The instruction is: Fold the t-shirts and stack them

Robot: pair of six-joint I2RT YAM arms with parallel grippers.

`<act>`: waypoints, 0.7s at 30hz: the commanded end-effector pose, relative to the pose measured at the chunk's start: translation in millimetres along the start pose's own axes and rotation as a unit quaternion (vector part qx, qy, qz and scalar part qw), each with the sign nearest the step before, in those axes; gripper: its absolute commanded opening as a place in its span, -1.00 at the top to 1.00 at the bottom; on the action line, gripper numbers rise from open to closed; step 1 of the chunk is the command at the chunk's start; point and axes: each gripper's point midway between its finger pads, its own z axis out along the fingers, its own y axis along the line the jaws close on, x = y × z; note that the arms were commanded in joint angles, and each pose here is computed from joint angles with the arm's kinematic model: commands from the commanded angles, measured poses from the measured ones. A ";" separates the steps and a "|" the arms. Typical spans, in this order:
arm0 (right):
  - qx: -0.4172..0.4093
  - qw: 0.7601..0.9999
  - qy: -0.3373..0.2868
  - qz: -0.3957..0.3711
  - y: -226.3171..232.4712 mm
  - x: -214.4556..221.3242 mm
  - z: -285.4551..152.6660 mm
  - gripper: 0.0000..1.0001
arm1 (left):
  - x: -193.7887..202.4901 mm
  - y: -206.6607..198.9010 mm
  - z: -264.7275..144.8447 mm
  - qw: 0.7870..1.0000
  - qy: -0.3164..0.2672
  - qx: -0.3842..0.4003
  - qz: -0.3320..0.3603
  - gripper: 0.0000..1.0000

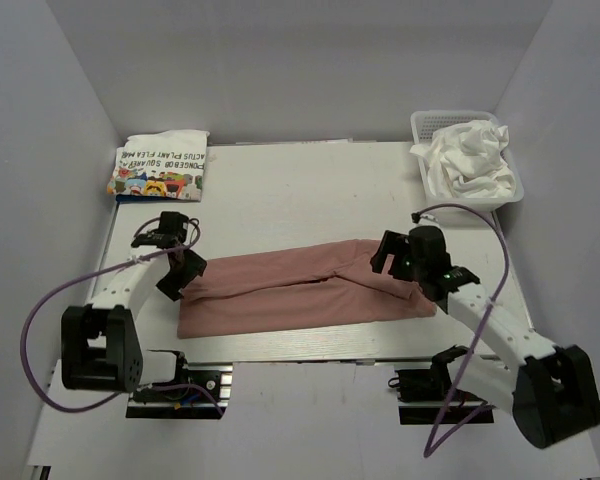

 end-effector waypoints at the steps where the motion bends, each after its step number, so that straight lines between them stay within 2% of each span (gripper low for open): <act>1: -0.026 0.999 -0.038 -0.018 18.5 -30.9 16.6 -0.81 | 1.2 -20.8 1.9 0.999 0.025 0.026 0.014 -0.49; 3: -0.012 0.999 -0.036 -0.029 15.1 -33.0 25.7 -0.81 | 13.6 -10.7 12.8 0.999 0.049 0.000 0.022 -0.34; 6: -0.017 0.999 -0.026 -0.039 18.4 -32.0 43.8 -0.81 | 26.4 -7.3 21.9 0.997 0.068 0.003 0.023 0.23; 7: -0.028 0.999 -0.021 -0.039 23.0 -30.5 46.5 -0.81 | 27.0 -12.1 23.5 0.997 0.071 0.012 0.022 0.74; 8: -0.035 0.998 -0.019 -0.040 26.8 -31.4 48.7 -0.81 | 28.3 -13.0 23.0 0.997 0.075 0.014 0.021 0.94; 9: -0.031 0.999 -0.004 -0.039 25.7 -24.4 55.6 -0.81 | 27.0 -15.1 23.3 0.997 0.075 0.014 0.021 1.00; 13: -0.039 0.998 0.006 -0.044 27.6 -18.3 60.0 -0.81 | 2.1 -22.4 13.5 0.999 0.041 -0.002 0.021 1.00; 18: -0.028 0.998 0.000 -0.049 25.4 -22.4 68.3 -0.81 | -32.7 -47.5 -11.6 0.999 -0.011 0.035 0.012 1.00; 21: -0.030 0.998 -0.002 -0.053 26.8 -23.6 69.9 -0.81 | -33.3 -46.0 -17.0 0.999 -0.021 0.047 0.009 1.00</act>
